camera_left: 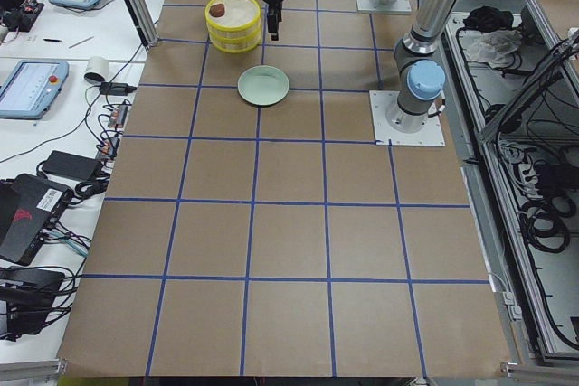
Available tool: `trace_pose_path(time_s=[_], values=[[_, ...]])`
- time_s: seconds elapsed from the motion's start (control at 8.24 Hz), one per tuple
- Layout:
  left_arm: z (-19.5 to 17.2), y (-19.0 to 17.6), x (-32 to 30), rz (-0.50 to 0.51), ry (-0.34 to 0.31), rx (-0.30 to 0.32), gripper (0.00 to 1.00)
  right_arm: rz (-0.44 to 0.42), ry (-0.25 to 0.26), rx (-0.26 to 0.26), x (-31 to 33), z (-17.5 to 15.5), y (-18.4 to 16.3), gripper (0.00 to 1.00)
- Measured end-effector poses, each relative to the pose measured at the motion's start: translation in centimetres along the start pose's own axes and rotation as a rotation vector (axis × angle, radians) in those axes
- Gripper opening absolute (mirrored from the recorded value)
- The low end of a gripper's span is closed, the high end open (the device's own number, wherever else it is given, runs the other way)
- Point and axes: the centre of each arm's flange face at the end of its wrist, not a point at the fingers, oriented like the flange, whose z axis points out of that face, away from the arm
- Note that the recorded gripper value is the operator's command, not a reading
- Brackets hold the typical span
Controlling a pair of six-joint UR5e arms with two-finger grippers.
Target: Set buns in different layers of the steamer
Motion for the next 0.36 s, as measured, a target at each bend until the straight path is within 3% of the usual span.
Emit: trace_pose_path(time_s=[0.36], values=[[0.17,0.05,-0.03,0.000,0.000,-0.008,1.00,-0.003,0.001,0.001,0.01,0.02,-0.03,1.00]])
